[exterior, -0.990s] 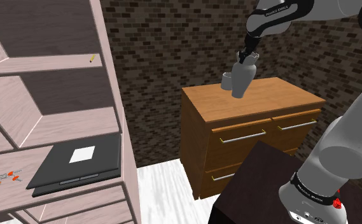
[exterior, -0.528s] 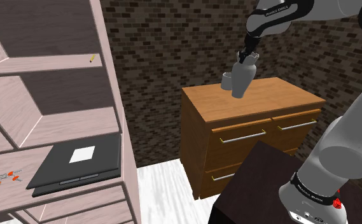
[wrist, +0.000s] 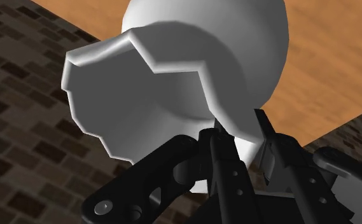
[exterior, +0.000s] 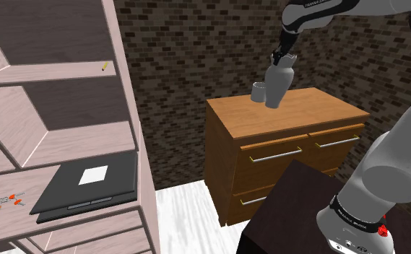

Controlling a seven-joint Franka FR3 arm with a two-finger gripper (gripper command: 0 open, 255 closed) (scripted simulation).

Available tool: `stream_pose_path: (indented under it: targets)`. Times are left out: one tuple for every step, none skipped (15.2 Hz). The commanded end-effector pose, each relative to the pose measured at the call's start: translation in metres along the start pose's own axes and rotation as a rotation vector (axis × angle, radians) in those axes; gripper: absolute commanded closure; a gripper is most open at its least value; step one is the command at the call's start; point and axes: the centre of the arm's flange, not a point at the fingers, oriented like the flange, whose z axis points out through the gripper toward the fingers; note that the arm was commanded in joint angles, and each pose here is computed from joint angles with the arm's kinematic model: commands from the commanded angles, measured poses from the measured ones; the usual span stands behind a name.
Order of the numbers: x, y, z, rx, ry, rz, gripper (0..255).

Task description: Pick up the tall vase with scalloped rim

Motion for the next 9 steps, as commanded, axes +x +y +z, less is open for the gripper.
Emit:
stream_pose_path:
  targets:
    - [0.004, 0.002, -0.011, -0.001, 0.002, 0.0, 255]
    - [0.006, 0.003, -0.016, -0.001, 0.002, 0.0, 255]
    - [0.007, 0.004, -0.021, -0.001, 0.002, 0.0, 255]
    - [0.009, 0.006, -0.026, -0.001, 0.002, 0.0, 255]
    - [0.01, 0.007, -0.031, -0.001, 0.002, 0.0, 255]
    - [0.012, 0.008, -0.036, -0.001, 0.002, 0.0, 255]
    - [0.014, 0.009, -0.041, -0.001, 0.002, 0.0, 255]
    - [0.014, 0.009, -0.041, -0.001, 0.002, 0.0, 255]
    - [0.014, 0.009, -0.041, -0.001, 0.002, 0.0, 255]
